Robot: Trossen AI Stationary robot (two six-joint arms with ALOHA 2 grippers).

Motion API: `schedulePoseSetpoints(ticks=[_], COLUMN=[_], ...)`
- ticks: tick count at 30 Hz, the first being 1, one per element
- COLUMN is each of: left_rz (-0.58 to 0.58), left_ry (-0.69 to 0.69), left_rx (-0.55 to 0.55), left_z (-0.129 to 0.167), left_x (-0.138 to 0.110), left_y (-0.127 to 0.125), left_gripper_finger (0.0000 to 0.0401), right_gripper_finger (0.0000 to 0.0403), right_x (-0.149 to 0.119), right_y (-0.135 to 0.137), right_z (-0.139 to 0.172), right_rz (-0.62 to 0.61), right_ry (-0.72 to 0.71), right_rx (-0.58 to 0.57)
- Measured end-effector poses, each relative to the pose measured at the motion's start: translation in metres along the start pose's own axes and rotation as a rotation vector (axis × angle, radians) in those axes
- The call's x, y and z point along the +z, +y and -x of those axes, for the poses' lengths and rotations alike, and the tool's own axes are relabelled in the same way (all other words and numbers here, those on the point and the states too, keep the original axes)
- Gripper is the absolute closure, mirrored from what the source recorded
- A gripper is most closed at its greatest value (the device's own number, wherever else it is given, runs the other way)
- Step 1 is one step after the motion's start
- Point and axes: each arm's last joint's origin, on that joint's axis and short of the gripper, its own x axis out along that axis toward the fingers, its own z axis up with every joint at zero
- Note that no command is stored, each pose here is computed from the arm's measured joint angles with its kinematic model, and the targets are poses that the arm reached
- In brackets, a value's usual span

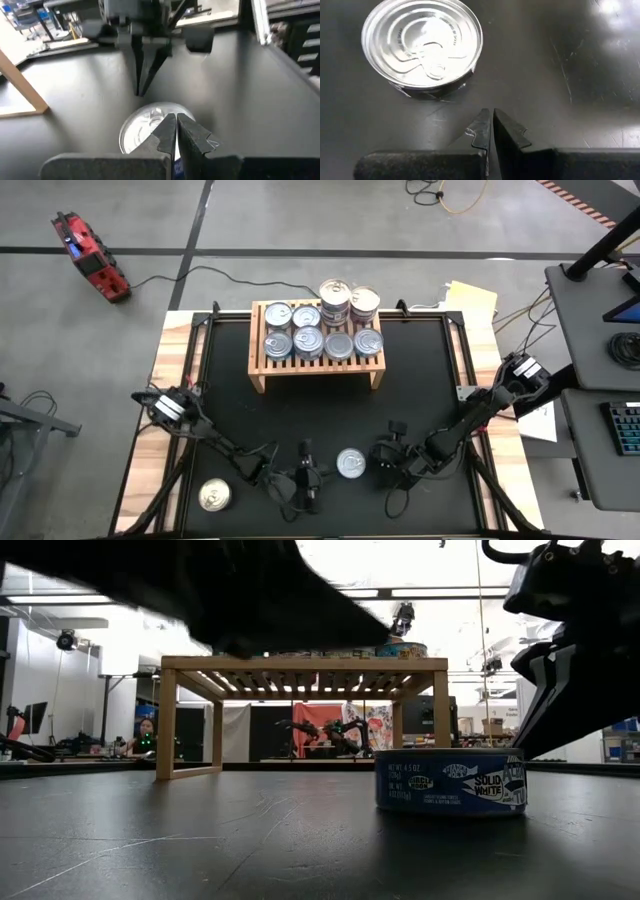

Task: Stack canned seafood by type on shelf
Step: Stack the blue tuna can on top of the blue tuna can

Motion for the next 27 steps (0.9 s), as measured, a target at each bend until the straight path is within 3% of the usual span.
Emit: schedulePoseSetpoints(ticks=[7, 15, 27], left_rz=[0.026, 0.035, 0.038], left_ry=[0.042, 0.071, 0.103], left_rx=[0.043, 0.036, 0.018], left_z=[-0.018, -0.023, -0.023], left_x=[-0.017, -0.028, -0.031], left_y=[0.008, 0.009, 0.009], left_gripper_finger=[0.0401, 0.0401, 0.0401], right_gripper_finger=[0.039, 0.039, 0.0373], right_x=[0.003, 0.002, 0.006], right_y=[0.002, 0.003, 0.0], right_z=[0.0, 0.0, 0.004], right_rz=[-0.045, -0.266, -0.441], right_ry=[-0.029, 0.029, 0.077], right_rx=[0.015, 0.067, 0.123])
